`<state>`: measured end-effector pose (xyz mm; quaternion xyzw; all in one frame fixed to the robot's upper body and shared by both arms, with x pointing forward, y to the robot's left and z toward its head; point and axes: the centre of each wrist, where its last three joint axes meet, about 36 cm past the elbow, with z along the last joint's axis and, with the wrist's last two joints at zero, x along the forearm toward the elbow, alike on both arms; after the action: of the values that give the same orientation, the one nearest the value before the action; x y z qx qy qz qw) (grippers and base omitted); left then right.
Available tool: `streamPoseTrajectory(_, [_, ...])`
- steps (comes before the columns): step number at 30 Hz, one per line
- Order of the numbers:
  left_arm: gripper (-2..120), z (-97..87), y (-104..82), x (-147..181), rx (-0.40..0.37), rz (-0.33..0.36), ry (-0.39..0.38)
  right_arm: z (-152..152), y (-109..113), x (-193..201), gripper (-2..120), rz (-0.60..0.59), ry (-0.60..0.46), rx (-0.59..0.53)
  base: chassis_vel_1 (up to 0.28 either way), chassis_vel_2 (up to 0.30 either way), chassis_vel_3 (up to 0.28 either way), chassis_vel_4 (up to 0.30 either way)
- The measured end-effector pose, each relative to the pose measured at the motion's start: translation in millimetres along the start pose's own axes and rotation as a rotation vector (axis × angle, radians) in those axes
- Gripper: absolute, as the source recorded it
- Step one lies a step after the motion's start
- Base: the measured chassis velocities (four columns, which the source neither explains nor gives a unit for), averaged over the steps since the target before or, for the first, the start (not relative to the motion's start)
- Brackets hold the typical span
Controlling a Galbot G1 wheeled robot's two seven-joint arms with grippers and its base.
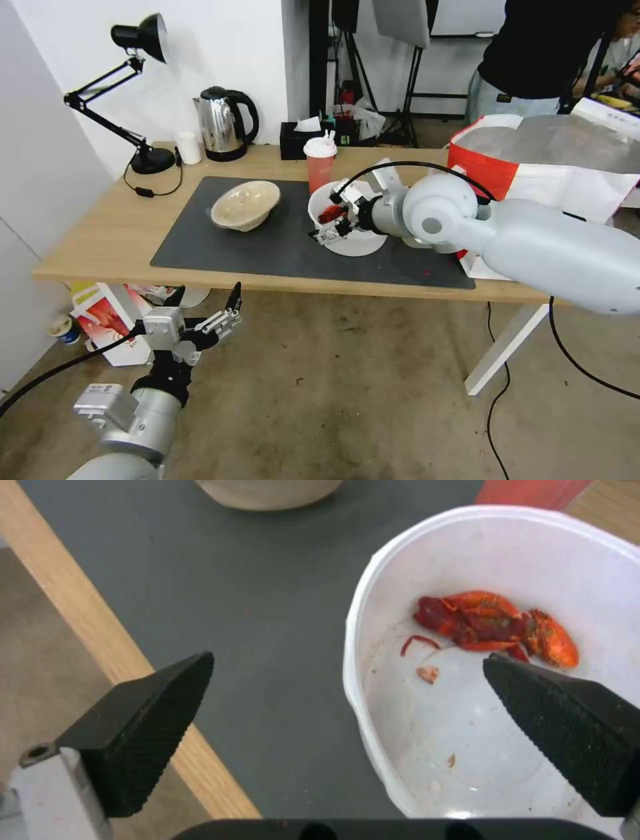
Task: Pick up the trash from the table and place it into the takeout bag.
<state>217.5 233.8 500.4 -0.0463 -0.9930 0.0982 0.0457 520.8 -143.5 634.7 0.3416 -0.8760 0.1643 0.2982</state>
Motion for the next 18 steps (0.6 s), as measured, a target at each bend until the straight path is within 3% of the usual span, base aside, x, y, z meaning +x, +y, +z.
streamPoseTrajectory(18, [100, -0.1, -0.2, -0.3, 0.003, 0.002, -0.003, -2.0, 6.5, -29.6, 100, 0.024, 0.050, 0.012, 0.000, 0.000, 0.000, 0.000])
